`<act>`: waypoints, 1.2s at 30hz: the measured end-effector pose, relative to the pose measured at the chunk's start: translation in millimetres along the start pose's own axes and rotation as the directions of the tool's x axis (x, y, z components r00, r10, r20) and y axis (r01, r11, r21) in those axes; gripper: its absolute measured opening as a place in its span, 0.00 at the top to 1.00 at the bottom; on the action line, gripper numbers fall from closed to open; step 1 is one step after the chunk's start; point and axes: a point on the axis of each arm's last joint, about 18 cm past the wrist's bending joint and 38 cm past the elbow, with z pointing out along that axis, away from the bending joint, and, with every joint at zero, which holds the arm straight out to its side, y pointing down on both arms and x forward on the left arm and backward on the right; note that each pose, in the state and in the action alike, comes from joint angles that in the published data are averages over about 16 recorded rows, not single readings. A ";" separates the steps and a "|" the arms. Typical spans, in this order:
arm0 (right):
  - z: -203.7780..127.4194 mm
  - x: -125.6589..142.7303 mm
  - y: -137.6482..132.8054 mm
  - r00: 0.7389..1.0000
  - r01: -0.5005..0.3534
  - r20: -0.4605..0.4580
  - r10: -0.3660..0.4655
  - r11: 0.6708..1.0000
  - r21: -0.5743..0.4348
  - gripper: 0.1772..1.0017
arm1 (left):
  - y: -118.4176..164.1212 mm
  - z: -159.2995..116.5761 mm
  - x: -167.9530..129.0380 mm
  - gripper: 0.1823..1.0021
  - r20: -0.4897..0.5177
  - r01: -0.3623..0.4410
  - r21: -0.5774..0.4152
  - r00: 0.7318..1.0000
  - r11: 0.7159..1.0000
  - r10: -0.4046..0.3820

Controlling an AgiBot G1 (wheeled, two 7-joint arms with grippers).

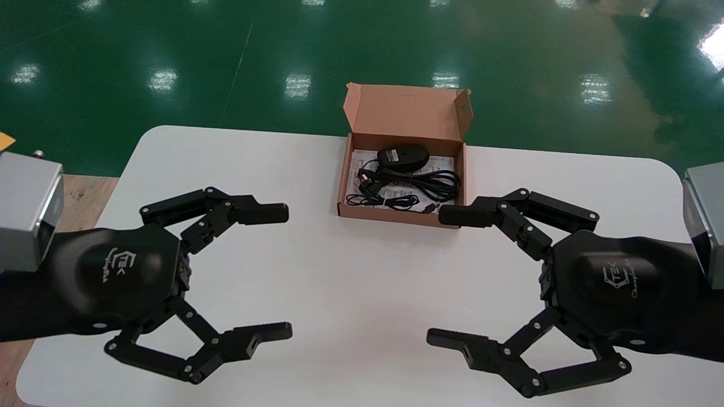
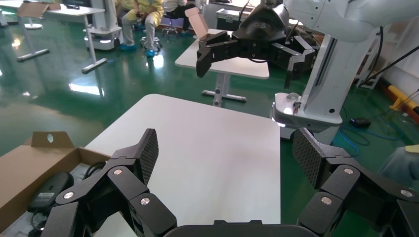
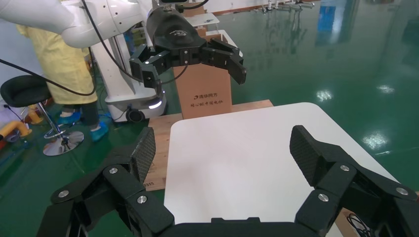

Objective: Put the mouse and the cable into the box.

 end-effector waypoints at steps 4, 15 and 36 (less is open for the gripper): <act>0.0 0.2 0.1 1.000 0.000 0.000 0.000 1.000 0.000 0.00 | 0.1 0.1 -0.2 0.00 0.000 0.000 0.000 1.000 1.000 0.000; 0.0 0.5 0.1 1.000 0.001 -0.001 -0.001 1.000 -0.001 0.00 | 0.3 0.3 -0.5 0.00 0.001 0.000 0.000 1.000 1.000 0.000; -0.2 0.8 0.2 1.000 0.001 -0.002 -0.001 1.000 -0.001 0.00 | 0.5 0.5 -0.8 0.00 0.002 0.001 0.000 1.000 1.000 -0.001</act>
